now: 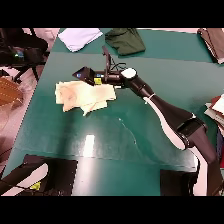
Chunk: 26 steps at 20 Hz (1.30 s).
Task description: Fold the shirts.
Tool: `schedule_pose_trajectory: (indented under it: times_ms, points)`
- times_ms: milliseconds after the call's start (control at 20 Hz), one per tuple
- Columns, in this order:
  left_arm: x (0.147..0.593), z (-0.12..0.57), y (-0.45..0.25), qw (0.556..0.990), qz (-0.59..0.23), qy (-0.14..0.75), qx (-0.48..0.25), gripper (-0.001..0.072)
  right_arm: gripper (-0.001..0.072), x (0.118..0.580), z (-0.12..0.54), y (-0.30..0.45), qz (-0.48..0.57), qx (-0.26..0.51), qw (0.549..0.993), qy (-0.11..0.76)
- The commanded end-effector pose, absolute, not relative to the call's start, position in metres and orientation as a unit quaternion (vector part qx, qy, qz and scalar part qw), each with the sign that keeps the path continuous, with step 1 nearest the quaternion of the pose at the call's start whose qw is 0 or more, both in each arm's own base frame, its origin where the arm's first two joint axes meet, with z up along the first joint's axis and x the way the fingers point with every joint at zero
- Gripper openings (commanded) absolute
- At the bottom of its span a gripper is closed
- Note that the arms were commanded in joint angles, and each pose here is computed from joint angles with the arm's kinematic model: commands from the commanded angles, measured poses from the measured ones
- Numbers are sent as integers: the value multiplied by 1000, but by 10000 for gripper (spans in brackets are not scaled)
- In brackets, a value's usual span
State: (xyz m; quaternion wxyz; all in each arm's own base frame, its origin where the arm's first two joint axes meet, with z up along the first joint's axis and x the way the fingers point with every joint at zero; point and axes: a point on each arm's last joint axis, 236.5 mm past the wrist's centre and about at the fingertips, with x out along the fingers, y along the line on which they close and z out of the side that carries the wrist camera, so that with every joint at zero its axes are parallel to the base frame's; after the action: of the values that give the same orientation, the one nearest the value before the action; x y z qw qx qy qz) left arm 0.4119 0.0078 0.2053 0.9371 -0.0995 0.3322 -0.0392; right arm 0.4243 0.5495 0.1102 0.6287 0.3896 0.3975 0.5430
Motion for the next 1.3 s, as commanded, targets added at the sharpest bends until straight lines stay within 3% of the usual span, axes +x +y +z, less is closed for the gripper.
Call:
schedule_pose_trajectory:
  times_ms: [0, 200, 300, 500, 750, 950, 1150, 1200, 1250]
  points:
    - [395, 209, 10, 934, -38, 343, -89, 30, 460, 450, 122, 514, 565, 438, 589, 377]
    - [390, 203, 7, 928, -43, 359, -90, 30, 450, 489, 53, 398, 446, 367, 652, 491]
    - [390, 203, 7, 928, -43, 359, -91, 30, 576, 489, 15, 347, 380, 328, 670, 547]
    - [390, 205, 2, 927, -51, 357, -100, 30, 693, 486, -26, 330, 356, 325, 655, 582]
    - [386, 201, 0, 923, -55, 368, -100, 30, 692, 472, -63, 362, 382, 292, 623, 617]
    - [385, 200, -1, 922, -56, 370, -101, 30, 691, 477, -76, 389, 370, 244, 649, 619]
    - [386, 201, 0, 923, -55, 368, -101, 30, 690, 460, -80, 416, 377, 249, 643, 619]
    - [386, 201, 0, 923, -55, 368, -100, 30, 685, 456, -80, 423, 381, 249, 642, 617]
    - [386, 201, 0, 923, -55, 368, -100, 30, 634, 453, -79, 431, 384, 248, 643, 614]
